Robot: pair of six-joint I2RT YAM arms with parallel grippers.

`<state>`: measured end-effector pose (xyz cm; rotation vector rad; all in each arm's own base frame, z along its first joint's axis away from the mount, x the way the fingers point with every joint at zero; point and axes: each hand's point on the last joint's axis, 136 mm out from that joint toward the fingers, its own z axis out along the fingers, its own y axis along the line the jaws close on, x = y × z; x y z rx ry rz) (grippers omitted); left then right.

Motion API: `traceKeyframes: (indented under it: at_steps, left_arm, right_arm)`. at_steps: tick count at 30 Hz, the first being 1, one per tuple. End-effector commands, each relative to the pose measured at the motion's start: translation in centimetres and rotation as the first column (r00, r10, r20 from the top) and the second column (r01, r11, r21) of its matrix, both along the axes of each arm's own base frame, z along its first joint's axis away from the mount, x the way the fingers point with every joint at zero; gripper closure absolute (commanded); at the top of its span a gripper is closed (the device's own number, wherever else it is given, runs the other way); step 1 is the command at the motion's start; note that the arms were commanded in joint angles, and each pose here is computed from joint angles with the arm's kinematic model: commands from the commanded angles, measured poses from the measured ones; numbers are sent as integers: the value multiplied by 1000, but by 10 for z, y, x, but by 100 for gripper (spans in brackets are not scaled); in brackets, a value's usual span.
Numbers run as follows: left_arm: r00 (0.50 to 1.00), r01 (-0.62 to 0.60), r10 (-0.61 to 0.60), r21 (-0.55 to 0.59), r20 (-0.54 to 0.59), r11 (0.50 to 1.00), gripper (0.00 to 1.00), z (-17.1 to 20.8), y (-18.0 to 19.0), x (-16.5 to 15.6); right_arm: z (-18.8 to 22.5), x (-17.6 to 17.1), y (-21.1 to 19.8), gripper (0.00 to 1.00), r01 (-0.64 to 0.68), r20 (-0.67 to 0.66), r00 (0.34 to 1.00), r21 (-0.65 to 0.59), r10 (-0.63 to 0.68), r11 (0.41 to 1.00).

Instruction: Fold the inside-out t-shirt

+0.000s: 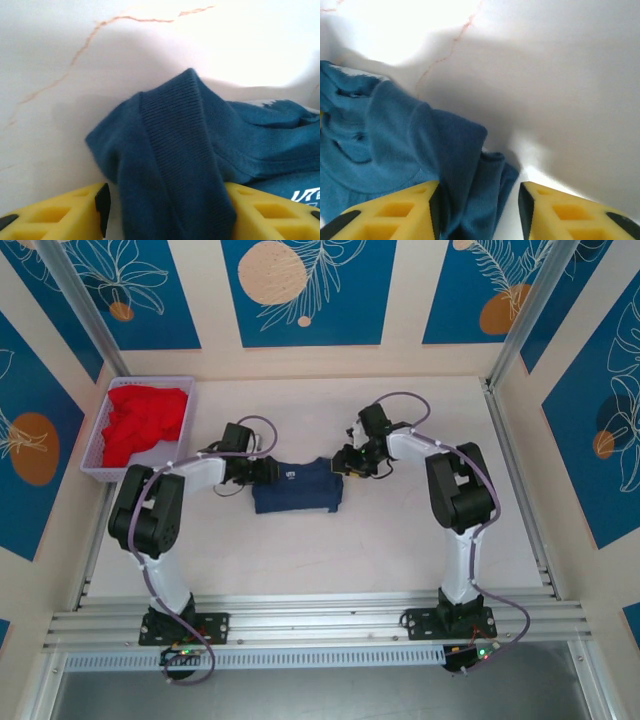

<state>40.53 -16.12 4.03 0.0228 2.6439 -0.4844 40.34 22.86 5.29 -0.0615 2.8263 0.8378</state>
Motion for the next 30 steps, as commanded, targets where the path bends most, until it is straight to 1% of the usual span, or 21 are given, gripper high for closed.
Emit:
traceKeyframes:
  at_steps: [1,2,3,4,6,10,12,14,16,19,22,25,28,30]
  left_arm:
    - [998,-38,33,87,61,995,32,29,22,4]
    - [997,-47,40,99,66,994,24,33,26,2]
    - [996,-56,49,103,68,993,20,36,28,-1]
    - [996,-55,49,93,72,994,17,39,27,-4]
    - [996,-43,40,39,74,998,11,46,20,-12]
    - [997,-2,10,-100,75,995,9,57,-1,-27]
    - [996,55,-40,-190,77,980,10,64,-18,-36]
    - [994,97,-81,-250,73,963,11,65,-32,-43]
    - [993,113,-103,-268,51,957,11,58,-39,-45]
    - [995,94,-96,-249,2,964,11,36,-38,-44]
    - [995,76,-87,-215,-40,974,12,12,-34,-44]
    - [993,73,-90,-213,-71,974,12,-1,-35,-46]
    - [995,82,-94,-222,-44,971,12,8,-36,-43]
    - [997,76,-77,-195,-1,978,11,26,-31,-37]
  right_arm:
    - [54,-10,-15,47,0,79,997,28,-2,1000]
    - [58,-18,-17,42,6,71,997,39,-9,999]
    - [58,-27,-17,37,9,53,999,57,-12,998]
    - [57,-35,-15,34,13,30,999,78,-15,997]
    - [48,-51,-7,26,25,-24,999,125,-22,992]
    - [26,-61,7,22,40,-84,996,121,-30,992]
    - [18,-60,13,22,50,-104,994,126,-37,991]
    - [11,-59,19,22,53,-117,992,134,-38,990]
    - [4,-58,27,22,53,-133,991,142,-34,988]
    - [-8,-57,34,24,65,-160,986,141,-43,988]
    - [-18,-57,40,29,84,-181,982,143,-57,986]
    - [-23,-54,45,40,95,-188,980,152,-65,984]
    - [-23,-46,48,53,106,-175,981,156,-78,982]
    - [-21,-40,47,65,111,-161,983,160,-85,981]
